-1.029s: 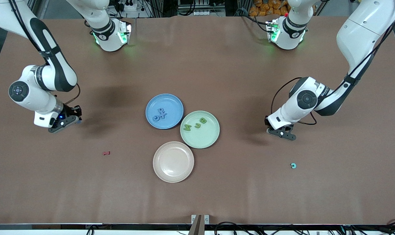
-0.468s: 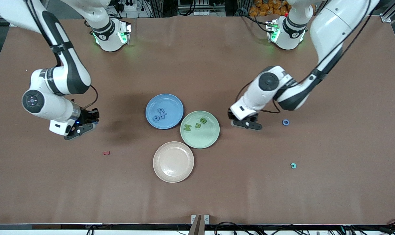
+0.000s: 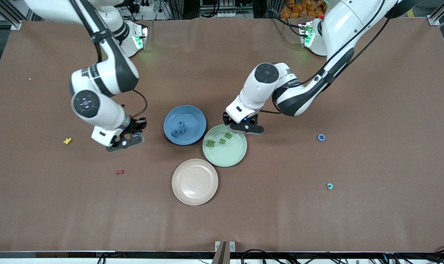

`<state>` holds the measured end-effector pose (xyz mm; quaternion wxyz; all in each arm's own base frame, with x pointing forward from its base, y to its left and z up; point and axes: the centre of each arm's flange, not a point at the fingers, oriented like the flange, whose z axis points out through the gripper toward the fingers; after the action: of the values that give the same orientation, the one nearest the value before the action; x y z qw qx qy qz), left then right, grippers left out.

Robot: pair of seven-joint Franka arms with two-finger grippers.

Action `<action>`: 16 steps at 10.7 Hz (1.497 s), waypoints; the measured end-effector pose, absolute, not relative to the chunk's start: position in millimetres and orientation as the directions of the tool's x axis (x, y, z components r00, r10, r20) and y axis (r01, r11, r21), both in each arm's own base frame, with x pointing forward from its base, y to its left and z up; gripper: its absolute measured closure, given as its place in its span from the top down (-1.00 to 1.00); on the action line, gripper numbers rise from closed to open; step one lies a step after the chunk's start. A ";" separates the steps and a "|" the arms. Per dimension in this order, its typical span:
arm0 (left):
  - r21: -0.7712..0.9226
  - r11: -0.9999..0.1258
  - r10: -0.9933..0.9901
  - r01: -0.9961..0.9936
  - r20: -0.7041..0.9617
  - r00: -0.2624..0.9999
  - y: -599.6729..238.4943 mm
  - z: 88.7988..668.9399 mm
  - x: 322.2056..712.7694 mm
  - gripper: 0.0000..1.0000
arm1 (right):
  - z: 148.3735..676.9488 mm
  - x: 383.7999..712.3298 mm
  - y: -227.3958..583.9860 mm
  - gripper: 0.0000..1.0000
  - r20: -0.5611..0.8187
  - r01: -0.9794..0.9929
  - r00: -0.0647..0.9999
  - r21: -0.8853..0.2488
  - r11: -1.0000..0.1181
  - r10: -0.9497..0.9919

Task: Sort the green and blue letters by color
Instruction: 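Drop the 3 on the blue plate while the left gripper drops the P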

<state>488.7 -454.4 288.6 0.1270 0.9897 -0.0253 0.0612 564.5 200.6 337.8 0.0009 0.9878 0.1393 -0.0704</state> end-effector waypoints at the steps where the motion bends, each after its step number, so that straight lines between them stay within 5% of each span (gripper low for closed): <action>1: 0.242 -0.969 -0.024 -0.055 0.129 0.991 -460.7 282.6 490.4 -0.14 | 340.6 556.9 225.9 -0.46 -0.135 0.245 0.960 -0.019 -0.969 0.245; 4: 0.219 -0.974 -0.018 -0.051 0.152 0.988 -471.6 270.5 500.6 0.16 | 339.5 533.8 286.5 -0.46 -0.117 0.180 0.977 -0.015 -0.984 0.180; 6: 0.229 -0.973 -0.002 -0.042 0.171 0.985 -470.5 279.8 510.6 0.70 | 329.4 525.3 307.1 -0.40 -0.117 0.142 0.983 -0.012 -0.990 0.143; 7: 0.235 -0.971 0.010 -0.034 0.186 0.982 -467.6 288.4 518.0 0.93 | 325.2 523.2 311.2 -0.15 -0.121 0.140 0.983 -0.009 -0.990 0.140; 11: 0.206 -0.978 0.096 0.034 0.297 0.950 -418.8 370.6 560.3 1.00 | 331.5 532.2 306.3 0.92 -0.104 0.124 0.987 -0.010 -0.992 0.125; 16: 0.032 -0.983 0.181 0.180 0.333 0.926 -351.0 467.6 562.7 1.00 | 351.7 562.4 253.1 1.00 -0.092 0.066 0.994 0.035 -0.997 0.062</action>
<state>562.7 -351.0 467.6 0.0006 0.9812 0.0920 0.1696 562.4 253.1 351.7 0.0191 0.9983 0.0320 -0.0453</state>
